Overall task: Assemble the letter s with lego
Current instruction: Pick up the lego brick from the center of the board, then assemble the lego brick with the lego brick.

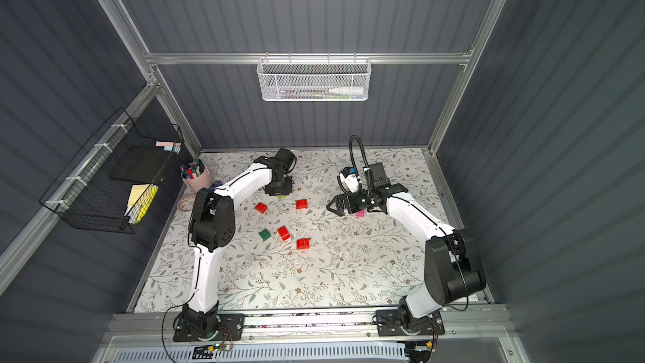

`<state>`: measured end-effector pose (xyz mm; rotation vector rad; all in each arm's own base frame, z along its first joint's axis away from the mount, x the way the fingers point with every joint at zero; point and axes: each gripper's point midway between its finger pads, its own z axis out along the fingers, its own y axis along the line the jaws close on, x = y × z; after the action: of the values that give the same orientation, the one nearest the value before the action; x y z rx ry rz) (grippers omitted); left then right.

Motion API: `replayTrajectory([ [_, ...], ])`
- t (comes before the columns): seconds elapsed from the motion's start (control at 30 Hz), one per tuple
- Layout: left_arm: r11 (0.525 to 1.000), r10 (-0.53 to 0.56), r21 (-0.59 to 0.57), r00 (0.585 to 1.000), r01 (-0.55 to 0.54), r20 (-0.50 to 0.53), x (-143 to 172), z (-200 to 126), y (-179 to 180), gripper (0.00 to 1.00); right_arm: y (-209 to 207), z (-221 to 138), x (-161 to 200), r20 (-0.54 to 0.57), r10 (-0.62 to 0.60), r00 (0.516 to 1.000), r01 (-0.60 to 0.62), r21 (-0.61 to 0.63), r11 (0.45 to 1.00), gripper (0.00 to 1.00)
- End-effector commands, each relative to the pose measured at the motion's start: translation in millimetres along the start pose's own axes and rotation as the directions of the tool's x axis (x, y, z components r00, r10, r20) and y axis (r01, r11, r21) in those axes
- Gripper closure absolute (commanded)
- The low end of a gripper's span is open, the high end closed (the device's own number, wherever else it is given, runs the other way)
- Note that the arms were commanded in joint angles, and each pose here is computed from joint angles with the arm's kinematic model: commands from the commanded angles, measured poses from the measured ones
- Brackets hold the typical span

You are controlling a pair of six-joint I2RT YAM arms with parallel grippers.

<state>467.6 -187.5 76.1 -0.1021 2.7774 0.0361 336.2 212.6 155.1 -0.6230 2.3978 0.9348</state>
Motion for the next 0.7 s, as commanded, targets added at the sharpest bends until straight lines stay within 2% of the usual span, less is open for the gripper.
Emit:
replayTrajectory([
  [0.0, 0.995, 0.071, 0.064, 0.996, -0.074, 0.045, -3.5, -33.9, -24.8, 0.65, 0.5, -11.1, -6.0, 0.021, -0.024, 0.999, 0.024, 0.017, 1.000, 0.01],
  [0.1, 0.968, 0.188, 0.156, 0.981, -0.194, 0.052, 0.8, -38.0, -48.3, 0.66, -2.3, -14.7, -3.0, 0.025, -0.019, 0.999, 0.019, 0.026, 0.999, 0.01],
  [0.17, 0.935, 0.301, 0.169, 0.949, -0.313, 0.090, 3.0, -40.8, -61.4, 0.66, -4.7, -17.2, -0.8, 0.030, -0.010, 1.000, 0.009, 0.031, 0.999, 0.01],
  [0.2, 0.926, 0.326, 0.169, 0.941, -0.337, 0.092, 3.4, -39.8, -63.9, 0.67, -4.9, -17.9, 0.2, 0.031, -0.008, 0.999, 0.007, 0.030, 1.000, 0.01],
  [0.37, 0.943, 0.297, 0.143, 0.954, -0.301, 0.051, -1.6, -30.1, -66.0, 0.67, -6.7, -21.0, 2.0, 0.041, 0.000, 0.999, -0.001, 0.033, 0.999, 0.01],
  [0.57, 0.925, 0.334, 0.171, 0.941, -0.339, 0.055, 0.5, -25.8, -80.2, 0.67, -9.2, -23.2, 3.5, 0.043, 0.006, 0.999, -0.007, 0.035, 0.999, 0.01],
  [0.67, 0.948, 0.292, 0.119, 0.956, -0.294, 0.038, -2.3, -23.2, -72.3, 0.67, -10.5, -23.1, 4.3, 0.042, 0.009, 0.999, -0.010, 0.036, 0.999, 0.01],
])
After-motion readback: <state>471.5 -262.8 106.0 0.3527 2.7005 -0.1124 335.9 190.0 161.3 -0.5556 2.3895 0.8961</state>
